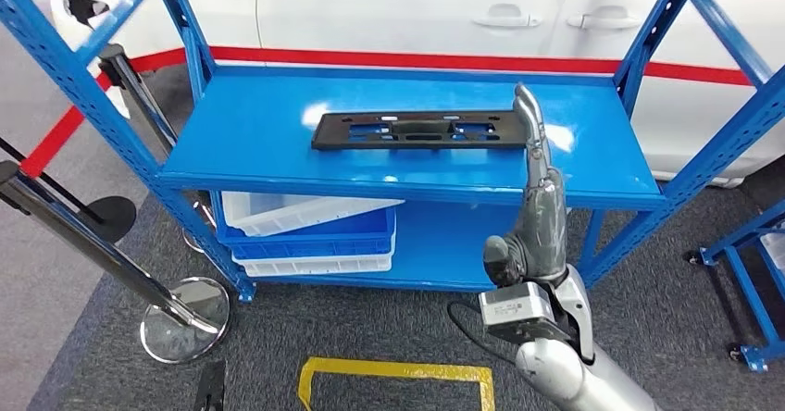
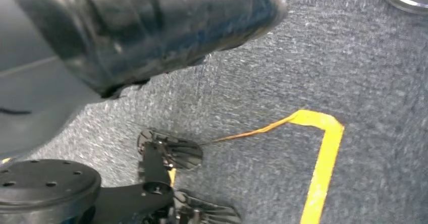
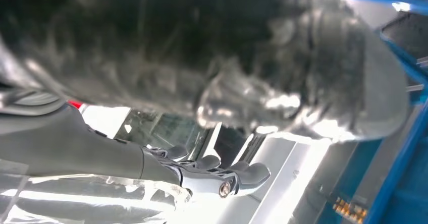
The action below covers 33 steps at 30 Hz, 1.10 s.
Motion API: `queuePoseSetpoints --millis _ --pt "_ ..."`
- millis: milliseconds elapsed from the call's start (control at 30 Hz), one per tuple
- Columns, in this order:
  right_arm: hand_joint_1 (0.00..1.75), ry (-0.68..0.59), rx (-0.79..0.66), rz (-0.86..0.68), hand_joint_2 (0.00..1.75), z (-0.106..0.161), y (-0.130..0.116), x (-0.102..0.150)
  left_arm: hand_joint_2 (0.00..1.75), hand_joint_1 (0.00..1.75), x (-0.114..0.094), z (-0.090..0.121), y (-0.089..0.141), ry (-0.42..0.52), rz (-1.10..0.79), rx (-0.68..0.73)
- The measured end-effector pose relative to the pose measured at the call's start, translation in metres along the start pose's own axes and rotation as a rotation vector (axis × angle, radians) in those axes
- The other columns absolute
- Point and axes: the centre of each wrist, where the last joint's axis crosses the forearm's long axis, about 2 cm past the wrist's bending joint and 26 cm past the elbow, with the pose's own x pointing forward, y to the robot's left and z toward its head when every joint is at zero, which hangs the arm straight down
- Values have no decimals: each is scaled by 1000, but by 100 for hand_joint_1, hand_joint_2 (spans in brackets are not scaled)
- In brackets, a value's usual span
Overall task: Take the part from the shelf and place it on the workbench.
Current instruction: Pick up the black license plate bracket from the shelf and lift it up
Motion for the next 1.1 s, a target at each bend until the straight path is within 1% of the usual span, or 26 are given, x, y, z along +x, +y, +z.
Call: queuePoseSetpoints --millis 167,333,867,1000,1100 --pt "0 -14 0 1 0 -4 -1 1 0 0 6 -2 -2 -16 -3 -13" --pt "0 -11 9 -4 0 -3 0 1 0 0 6 -1 -2 -19 -7 -16" --pt "0 25 88 -36 0 -5 7 -8 0 0 12 -2 -5 -26 -75 -41" --pt "0 24 123 -48 0 -11 11 -11 0 0 14 -2 -7 -30 -95 -55" --pt "0 15 150 -54 131 -18 16 -12 0 0 16 -3 -8 -38 -111 -65"
